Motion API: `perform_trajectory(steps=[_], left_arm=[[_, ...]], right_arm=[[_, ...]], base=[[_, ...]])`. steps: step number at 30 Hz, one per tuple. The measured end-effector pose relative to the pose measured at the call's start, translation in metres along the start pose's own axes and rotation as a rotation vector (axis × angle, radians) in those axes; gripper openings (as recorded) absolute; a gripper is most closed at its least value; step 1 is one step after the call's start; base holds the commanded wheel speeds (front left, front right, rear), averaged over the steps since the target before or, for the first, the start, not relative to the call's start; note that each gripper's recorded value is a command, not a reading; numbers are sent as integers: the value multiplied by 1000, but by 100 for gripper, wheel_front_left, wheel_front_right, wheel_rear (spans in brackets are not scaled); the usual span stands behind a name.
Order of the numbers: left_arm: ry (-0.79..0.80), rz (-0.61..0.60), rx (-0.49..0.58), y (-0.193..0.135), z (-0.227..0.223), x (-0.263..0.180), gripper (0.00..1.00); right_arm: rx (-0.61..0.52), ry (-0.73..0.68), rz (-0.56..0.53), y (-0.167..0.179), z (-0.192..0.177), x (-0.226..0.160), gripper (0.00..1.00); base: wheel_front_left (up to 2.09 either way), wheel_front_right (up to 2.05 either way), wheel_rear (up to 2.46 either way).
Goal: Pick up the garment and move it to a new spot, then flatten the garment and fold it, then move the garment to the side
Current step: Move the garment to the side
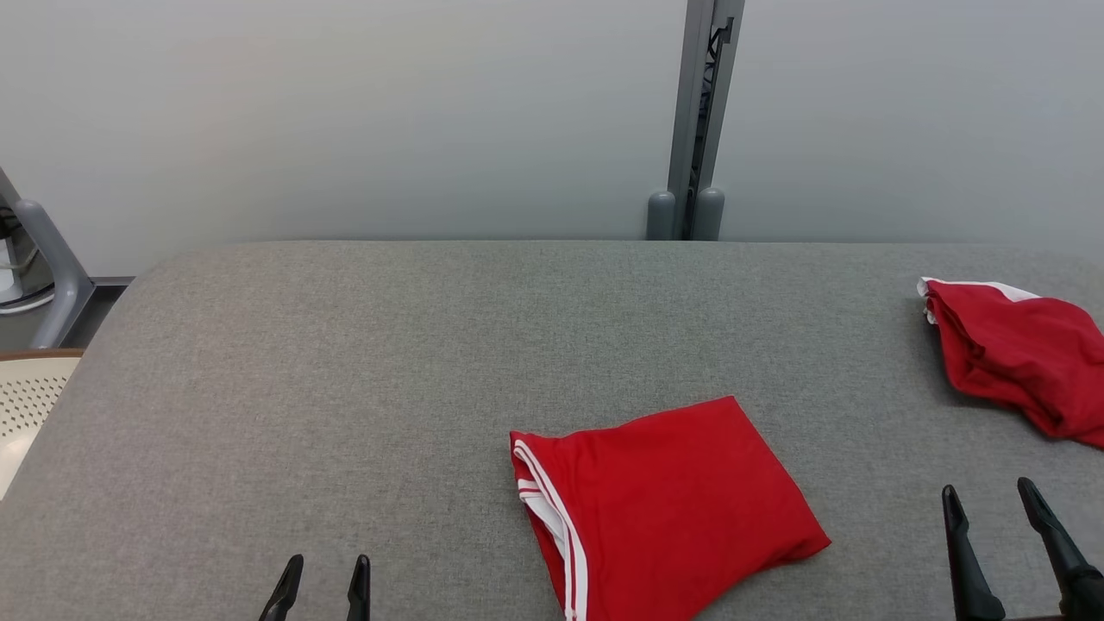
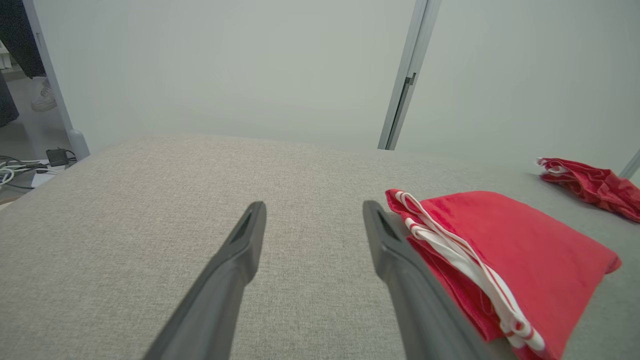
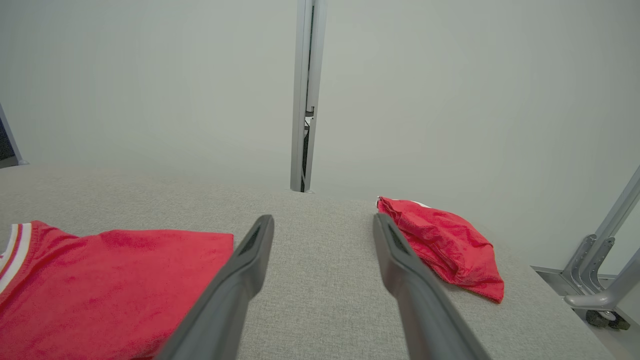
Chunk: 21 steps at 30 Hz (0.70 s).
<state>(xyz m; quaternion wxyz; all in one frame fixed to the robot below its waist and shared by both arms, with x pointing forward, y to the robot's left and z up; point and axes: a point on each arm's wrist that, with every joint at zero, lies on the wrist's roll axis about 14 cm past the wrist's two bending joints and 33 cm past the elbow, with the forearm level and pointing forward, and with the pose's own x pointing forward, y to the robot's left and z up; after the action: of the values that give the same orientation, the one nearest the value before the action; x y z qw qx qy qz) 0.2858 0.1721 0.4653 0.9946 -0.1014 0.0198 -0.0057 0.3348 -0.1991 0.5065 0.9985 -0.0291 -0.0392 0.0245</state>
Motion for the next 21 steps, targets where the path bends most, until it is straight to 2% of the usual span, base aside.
perform_trajectory(steps=[11, 17, 21], left_arm=[[-9, 17, 4, 6, 2, -4, 100], [-8, 41, -8, 11, 1, -9, 100], [2, 59, -19, 15, -2, -11, 100]], right_arm=[[26, -44, 41, 15, 13, 13, 100], [36, -15, 164, 40, 5, 38, 100], [44, 87, 249, 63, -6, 66, 100]], base=[[0, 0, 0], [0, 0, 0], [0, 0, 0]])
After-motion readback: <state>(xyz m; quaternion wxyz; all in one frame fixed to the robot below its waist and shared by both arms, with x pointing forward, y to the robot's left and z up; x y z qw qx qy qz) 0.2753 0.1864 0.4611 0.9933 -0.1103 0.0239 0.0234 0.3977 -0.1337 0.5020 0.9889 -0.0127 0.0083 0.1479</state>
